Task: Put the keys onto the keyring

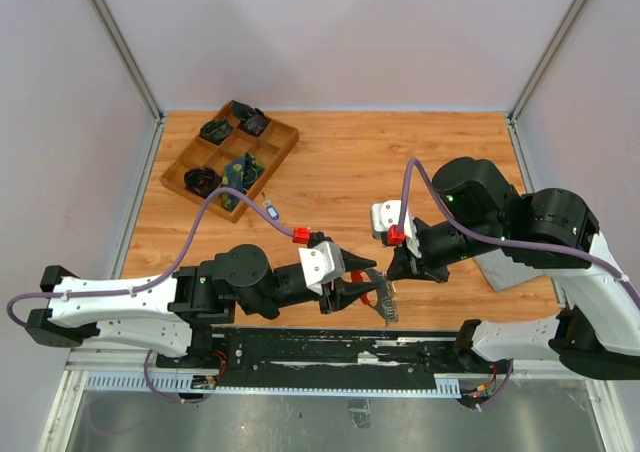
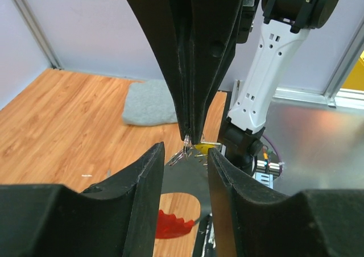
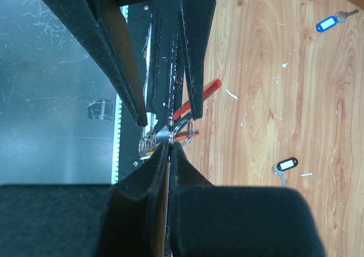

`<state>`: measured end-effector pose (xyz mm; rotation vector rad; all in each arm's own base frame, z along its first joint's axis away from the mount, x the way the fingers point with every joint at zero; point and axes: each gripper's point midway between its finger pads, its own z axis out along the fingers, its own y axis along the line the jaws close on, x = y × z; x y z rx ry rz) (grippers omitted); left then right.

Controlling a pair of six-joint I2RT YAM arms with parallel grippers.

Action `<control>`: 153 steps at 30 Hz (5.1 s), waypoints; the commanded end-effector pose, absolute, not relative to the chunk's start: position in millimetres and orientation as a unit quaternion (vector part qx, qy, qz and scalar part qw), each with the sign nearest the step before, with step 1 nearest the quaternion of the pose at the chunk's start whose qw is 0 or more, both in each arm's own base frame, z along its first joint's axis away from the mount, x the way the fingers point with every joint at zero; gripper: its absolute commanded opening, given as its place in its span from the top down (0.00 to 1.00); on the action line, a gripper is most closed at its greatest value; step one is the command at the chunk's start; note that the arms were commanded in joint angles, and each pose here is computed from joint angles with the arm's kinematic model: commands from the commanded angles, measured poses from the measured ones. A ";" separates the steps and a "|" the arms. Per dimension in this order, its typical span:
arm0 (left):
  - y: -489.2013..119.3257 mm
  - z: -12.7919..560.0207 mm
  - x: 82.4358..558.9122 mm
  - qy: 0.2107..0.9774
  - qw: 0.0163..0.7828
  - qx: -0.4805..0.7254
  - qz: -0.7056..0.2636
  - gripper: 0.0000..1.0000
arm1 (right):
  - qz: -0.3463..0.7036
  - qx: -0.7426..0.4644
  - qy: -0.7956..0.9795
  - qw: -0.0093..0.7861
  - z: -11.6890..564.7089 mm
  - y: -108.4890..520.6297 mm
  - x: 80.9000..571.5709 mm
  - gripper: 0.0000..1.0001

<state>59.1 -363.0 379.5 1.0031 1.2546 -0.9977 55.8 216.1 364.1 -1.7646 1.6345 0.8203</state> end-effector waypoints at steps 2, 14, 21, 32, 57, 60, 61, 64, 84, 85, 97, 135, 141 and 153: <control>-367.9 401.1 59.0 0.524 0.598 0.417 -0.439 0.61 | 0.328 -0.673 0.581 0.320 378.1 218.7 46.5 0.99; -373.9 405.1 54.1 0.515 0.594 0.427 -0.446 0.78 | 0.338 -0.673 0.571 0.327 385.7 220.7 43.8 0.99; -372.9 407.4 52.4 0.514 0.592 0.427 -0.451 0.79 | 0.341 -0.670 0.569 0.334 390.1 222.4 44.3 0.99; -374.0 404.4 54.8 0.521 0.591 0.425 -0.445 0.79 | 0.339 -0.666 0.563 0.353 397.4 221.1 45.8 0.99; -348.6 415.9 74.9 0.540 0.625 0.359 -0.434 0.99 | 0.345 -0.551 0.559 0.515 459.0 206.7 66.8 0.60; -334.8 422.1 77.5 0.533 0.637 0.329 -0.449 1.00 | 0.349 -0.495 0.576 0.549 465.9 203.3 78.4 0.58; -329.5 423.3 80.6 0.535 0.643 0.314 -0.450 0.99 | 0.351 -0.486 0.584 0.548 463.1 203.7 79.9 0.58; -314.7 427.0 87.2 0.534 0.655 0.277 -0.457 0.99 | 0.359 -0.477 0.606 0.526 448.2 211.2 81.7 0.58; -305.1 446.4 57.2 0.453 0.633 0.314 -0.544 0.99 | 0.461 -0.564 0.494 0.475 435.6 262.1 44.6 0.65; -305.7 446.6 56.7 0.452 0.632 0.315 -0.545 0.99 | 0.464 -0.565 0.492 0.472 435.2 262.8 42.9 0.64; -307.9 449.1 50.8 0.442 0.626 0.325 -0.554 0.99 | 0.477 -0.588 0.498 0.422 416.3 268.7 33.9 0.69; -312.9 443.5 47.2 0.450 0.614 0.347 -0.548 0.79 | 0.443 -0.583 0.544 0.410 399.8 262.8 44.7 0.99; -322.5 434.4 47.5 0.468 0.601 0.378 -0.526 0.62 | 0.385 -0.612 0.591 0.359 382.6 242.5 47.7 0.99; -340.7 401.3 60.2 0.521 0.581 0.419 -0.464 0.36 | 0.278 -0.623 0.686 0.252 348.6 213.2 60.4 0.99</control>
